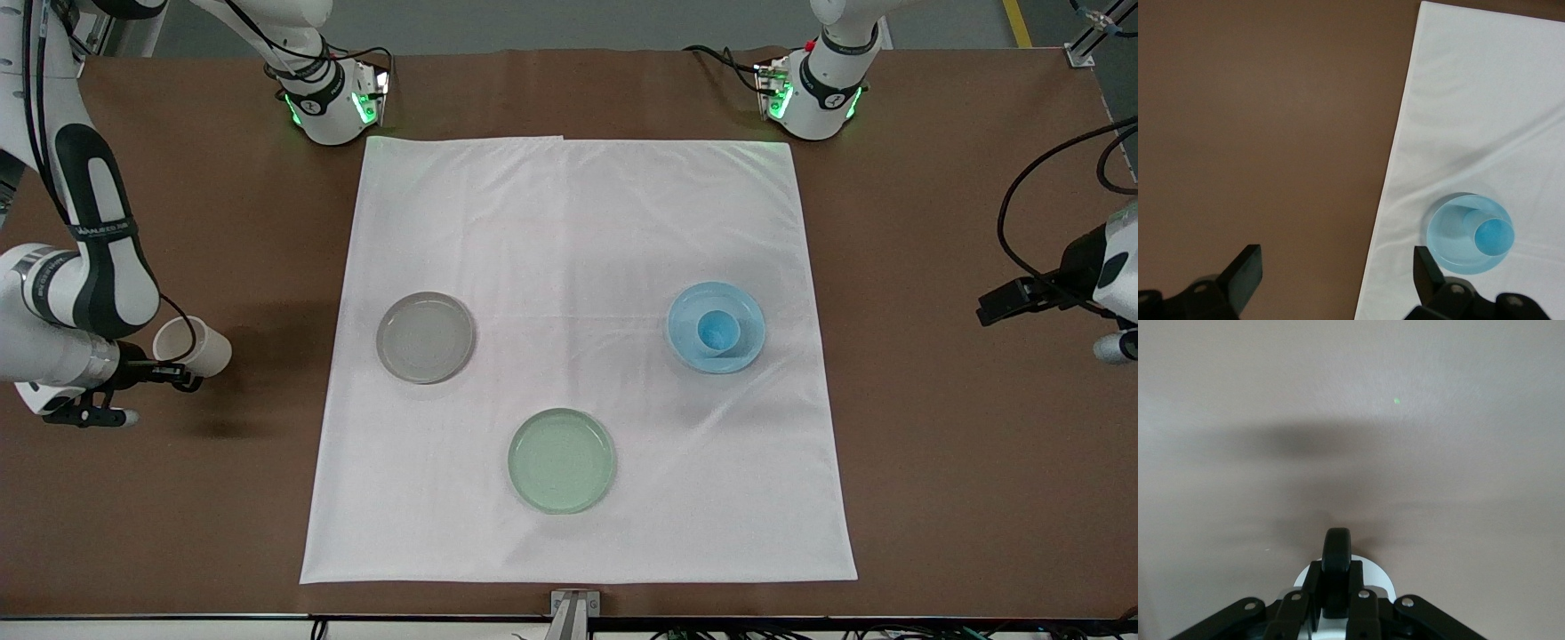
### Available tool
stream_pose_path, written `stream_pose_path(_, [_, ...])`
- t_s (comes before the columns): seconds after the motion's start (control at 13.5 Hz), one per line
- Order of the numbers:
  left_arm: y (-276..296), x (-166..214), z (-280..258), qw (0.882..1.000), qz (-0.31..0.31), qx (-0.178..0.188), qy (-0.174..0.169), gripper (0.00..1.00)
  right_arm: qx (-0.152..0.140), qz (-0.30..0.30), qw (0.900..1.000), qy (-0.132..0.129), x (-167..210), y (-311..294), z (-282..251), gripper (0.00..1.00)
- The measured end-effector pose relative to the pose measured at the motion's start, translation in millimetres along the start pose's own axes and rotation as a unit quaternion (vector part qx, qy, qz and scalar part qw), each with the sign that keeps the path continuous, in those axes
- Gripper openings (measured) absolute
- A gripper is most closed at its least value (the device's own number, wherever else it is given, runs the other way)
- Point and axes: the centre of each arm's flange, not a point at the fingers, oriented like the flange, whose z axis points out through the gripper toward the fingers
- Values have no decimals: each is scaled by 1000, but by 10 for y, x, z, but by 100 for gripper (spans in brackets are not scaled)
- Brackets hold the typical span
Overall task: Place blue cup in blue plate and white mug in gray plate
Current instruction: 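Lift the white mug by its rim with the right gripper toward the gray plate, then lower the white mug onto the gray plate and open the right gripper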
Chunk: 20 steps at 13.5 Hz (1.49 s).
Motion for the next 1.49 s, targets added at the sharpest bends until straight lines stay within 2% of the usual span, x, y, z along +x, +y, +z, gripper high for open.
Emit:
stream_pose_path(0.15, [117,-298,-214,999,23,6,-29,100,3,-17,1000,-16,-37,-245,-420,19])
stream_pose_path(0.3, [149,-525,-310,999,25,-6,-48,100,3,-27,999,-29,-93,-688,-773,19])
stream_pose_path(0.52, [55,-757,-312,998,24,-6,-52,100,-10,9,999,-44,-200,-1826,-948,19])
stream_pose_path(0.67, [9,-827,-322,999,21,-6,-45,100,-9,26,998,-49,-306,-2560,-874,19])
stream_pose_path(0.82, [-23,-772,-349,999,34,-10,-33,100,18,30,998,-58,-399,-3011,-758,19])
stream_pose_path(0.97, [-38,-701,-390,998,49,-10,-24,100,37,33,997,-56,-385,-3224,-549,19])
stream_pose_path(1.26, [97,-629,-317,998,63,-10,-29,100,32,45,997,-51,-388,-3709,-3,19])
stream_pose_path(1.49, [40,-488,-132,998,56,-10,-38,100,27,40,997,-54,-416,-3854,192,19])
